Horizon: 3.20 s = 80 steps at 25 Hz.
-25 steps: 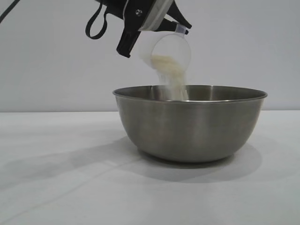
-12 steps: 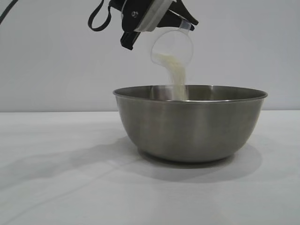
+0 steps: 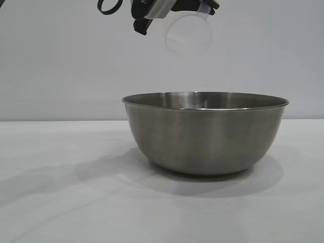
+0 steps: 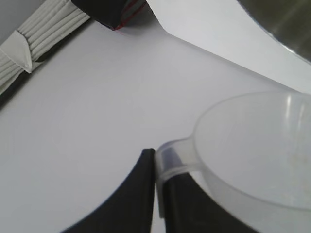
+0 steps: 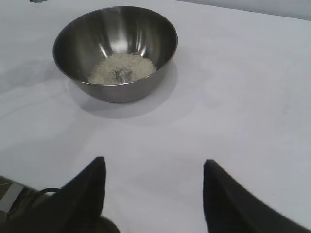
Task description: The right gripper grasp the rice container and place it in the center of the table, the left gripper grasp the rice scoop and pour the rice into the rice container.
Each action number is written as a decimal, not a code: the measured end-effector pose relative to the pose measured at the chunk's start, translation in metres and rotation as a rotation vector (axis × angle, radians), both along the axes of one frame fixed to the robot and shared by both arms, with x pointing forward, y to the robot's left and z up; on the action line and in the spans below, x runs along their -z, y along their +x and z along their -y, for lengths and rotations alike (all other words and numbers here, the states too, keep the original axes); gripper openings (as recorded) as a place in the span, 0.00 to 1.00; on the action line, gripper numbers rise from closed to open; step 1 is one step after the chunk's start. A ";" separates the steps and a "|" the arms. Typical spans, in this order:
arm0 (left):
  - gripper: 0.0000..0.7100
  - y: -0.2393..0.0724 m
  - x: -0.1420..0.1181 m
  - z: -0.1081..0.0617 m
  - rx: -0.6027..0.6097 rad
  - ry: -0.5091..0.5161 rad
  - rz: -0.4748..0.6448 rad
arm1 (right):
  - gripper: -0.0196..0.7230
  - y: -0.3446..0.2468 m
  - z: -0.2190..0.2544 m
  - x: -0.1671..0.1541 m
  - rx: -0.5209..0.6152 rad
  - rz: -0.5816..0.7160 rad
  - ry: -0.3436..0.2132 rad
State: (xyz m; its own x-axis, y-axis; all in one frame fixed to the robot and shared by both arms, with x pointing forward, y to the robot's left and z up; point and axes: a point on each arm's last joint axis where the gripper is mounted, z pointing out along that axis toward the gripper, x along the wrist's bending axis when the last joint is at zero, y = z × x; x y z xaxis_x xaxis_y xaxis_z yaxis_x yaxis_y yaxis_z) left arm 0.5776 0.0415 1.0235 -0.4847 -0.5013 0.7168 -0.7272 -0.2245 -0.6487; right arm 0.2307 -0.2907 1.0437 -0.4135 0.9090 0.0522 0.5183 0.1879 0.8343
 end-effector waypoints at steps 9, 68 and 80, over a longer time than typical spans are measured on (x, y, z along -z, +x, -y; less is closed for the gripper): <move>0.00 0.007 0.013 0.001 -0.245 -0.413 -0.689 | 0.53 0.000 0.000 0.000 0.000 0.000 0.000; 0.31 -0.064 0.166 -0.198 -1.043 -1.781 -1.656 | 0.53 0.000 0.000 0.000 0.003 0.000 0.000; 0.31 -0.093 0.170 -0.296 -1.318 -2.228 -1.306 | 0.53 0.000 0.000 0.000 0.004 -0.001 0.001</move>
